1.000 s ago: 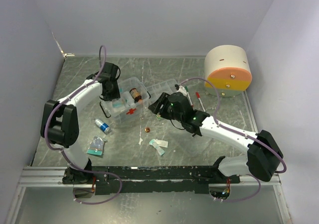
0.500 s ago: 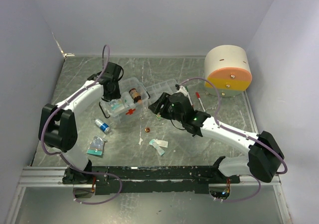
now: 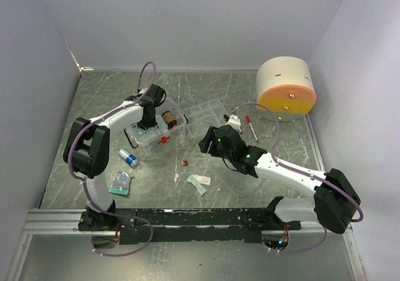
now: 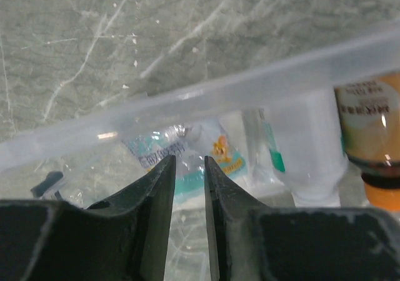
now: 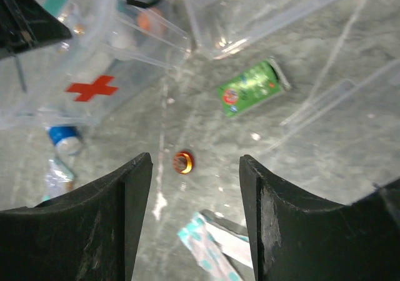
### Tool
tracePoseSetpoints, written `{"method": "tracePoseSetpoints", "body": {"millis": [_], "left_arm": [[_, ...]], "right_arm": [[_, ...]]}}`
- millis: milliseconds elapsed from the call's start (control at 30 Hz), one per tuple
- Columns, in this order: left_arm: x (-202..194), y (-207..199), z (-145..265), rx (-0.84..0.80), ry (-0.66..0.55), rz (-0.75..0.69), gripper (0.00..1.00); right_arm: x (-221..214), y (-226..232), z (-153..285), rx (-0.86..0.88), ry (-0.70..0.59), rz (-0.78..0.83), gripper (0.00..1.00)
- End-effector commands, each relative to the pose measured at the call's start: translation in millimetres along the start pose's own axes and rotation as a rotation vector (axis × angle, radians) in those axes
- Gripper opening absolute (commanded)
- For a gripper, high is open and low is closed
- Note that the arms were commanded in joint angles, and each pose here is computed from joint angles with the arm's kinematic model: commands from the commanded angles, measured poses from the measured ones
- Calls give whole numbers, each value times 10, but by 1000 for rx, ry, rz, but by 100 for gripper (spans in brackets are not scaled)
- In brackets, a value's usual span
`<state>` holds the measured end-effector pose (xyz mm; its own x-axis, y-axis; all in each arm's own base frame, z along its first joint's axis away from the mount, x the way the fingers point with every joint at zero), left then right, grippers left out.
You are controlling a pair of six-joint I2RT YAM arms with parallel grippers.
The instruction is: Organize the medicine kit
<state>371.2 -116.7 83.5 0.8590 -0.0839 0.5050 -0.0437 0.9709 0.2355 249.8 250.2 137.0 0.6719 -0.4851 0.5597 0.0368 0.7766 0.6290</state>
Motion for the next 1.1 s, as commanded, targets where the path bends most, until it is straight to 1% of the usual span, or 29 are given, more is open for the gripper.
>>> {"method": "tracePoseSetpoints", "body": {"millis": [0, 67, 133, 233, 367, 467, 600, 700, 867, 967, 1000, 1067], "left_arm": [[213, 81, -109, 123, -87, 73, 35], [164, 74, -153, 129, -83, 76, 33], [115, 66, -184, 130, -77, 80, 29], [52, 55, -213, 130, -68, 71, 26], [31, 45, -208, 125, -54, 55, 25], [128, 65, -57, 105, -84, 63, 27], [327, 157, 330, 64, -162, 96, 30], [455, 273, 691, 27, -234, 129, 32], [602, 554, 1413, -40, -385, 180, 37], [618, 739, 1824, -79, -482, 194, 40], [610, 795, 1955, -95, -513, 199, 41], [579, 897, 2215, -133, -567, 206, 48]], "right_arm": [[5, -236, 93, -54, -21, 102, 58], [-15, -296, 114, -68, -18, 108, 58], [-23, -337, 123, -81, -19, 108, 59], [-25, -359, 116, -96, -18, 111, 59], [-3, -344, 100, -99, -21, 129, 59], [-5, -305, 92, -81, -13, 153, 59], [-68, -111, 112, -11, -3, 211, 60], [-228, 127, 119, 73, 18, 242, 61], [-659, 546, 10, 191, 93, 278, 63], [-916, 855, -73, 268, 107, 318, 63], [-1035, 926, -130, 276, 117, 342, 64], [-1196, 1119, -192, 294, 119, 386, 64]]}}
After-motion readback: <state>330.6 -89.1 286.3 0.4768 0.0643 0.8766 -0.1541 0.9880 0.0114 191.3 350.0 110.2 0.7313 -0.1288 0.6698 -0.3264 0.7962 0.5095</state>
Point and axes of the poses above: each gripper's point midway between its finger pads, its own z axis back along the fingers, its own y axis along the line the jaws close on, x = y × z, the point moved 2 cm from there along z, back along the fingers, and after that the axes turned 11 degrees about -z, right-handed, at the moved point
